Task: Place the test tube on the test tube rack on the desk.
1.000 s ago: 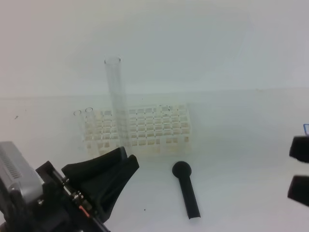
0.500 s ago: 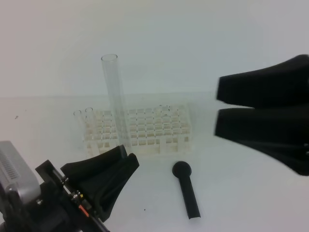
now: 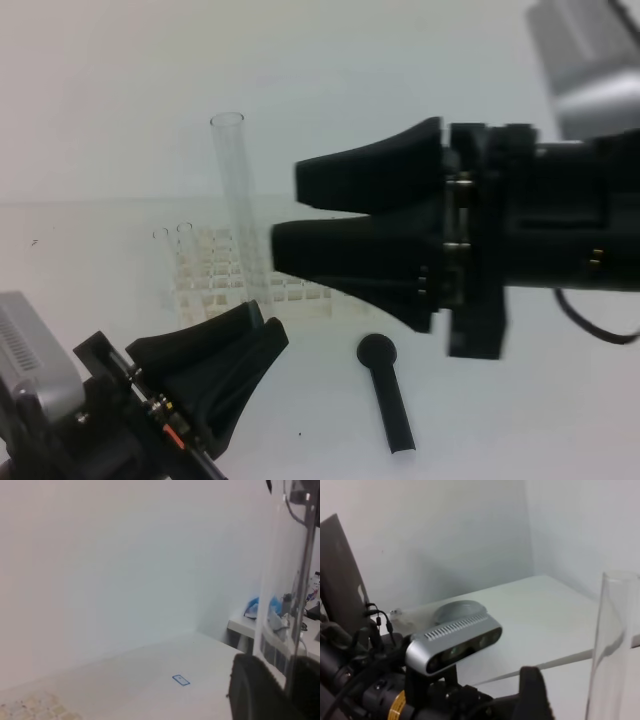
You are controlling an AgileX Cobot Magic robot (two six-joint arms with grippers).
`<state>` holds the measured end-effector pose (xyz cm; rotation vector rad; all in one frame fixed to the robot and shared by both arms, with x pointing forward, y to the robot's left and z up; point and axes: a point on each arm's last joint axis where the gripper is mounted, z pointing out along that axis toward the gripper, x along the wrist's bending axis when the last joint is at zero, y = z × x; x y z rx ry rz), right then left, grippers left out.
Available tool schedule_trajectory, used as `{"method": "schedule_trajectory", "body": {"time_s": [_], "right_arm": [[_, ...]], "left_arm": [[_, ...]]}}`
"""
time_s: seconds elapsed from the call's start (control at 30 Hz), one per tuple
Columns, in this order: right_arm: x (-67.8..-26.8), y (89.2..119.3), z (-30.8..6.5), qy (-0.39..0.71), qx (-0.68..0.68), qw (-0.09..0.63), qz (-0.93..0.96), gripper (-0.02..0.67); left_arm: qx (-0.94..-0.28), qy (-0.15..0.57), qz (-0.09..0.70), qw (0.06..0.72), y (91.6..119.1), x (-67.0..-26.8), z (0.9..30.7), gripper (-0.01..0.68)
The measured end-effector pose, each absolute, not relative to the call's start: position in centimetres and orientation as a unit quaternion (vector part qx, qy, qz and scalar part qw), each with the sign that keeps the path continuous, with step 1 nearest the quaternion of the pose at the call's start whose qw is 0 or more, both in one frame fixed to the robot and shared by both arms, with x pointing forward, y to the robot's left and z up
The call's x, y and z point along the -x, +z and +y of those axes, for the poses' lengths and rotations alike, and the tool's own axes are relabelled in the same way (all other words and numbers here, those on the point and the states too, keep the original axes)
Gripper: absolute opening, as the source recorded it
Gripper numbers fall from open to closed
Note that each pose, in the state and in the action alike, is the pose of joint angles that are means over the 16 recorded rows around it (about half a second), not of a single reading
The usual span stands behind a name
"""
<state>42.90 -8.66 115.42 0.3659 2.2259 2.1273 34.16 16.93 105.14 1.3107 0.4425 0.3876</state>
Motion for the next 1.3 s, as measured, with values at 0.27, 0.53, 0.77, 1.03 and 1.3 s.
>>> {"method": "schedule_trajectory", "body": {"time_s": [0.27, 0.53, 0.77, 1.03, 1.3], "right_arm": [[-44.7, 115.5, -6.2, 0.686, -0.116, 0.004, 0.719, 0.459], [-45.4, 116.1, -4.6, 0.691, -0.11, -0.007, 0.714, 0.453], [-45.1, 116.3, -3.7, 0.694, -0.102, -0.016, 0.713, 0.423], [-44.9, 116.4, -3.4, 0.694, -0.097, -0.02, 0.713, 0.376], [-45.0, 116.4, -3.4, 0.693, -0.1, -0.015, 0.713, 0.287]], "left_arm": [[-0.602, 0.178, 0.203, 0.752, 105.1, -34.2, 16.9, 0.101], [-0.603, 0.178, 0.204, 0.751, 105.1, -34.2, 16.9, 0.081], [-0.602, 0.177, 0.203, 0.752, 105.1, -34.2, 16.9, 0.081], [-0.602, 0.177, 0.203, 0.752, 105.1, -34.2, 16.9, 0.108], [-0.602, 0.177, 0.204, 0.752, 105.1, -34.2, 16.9, 0.108]]}}
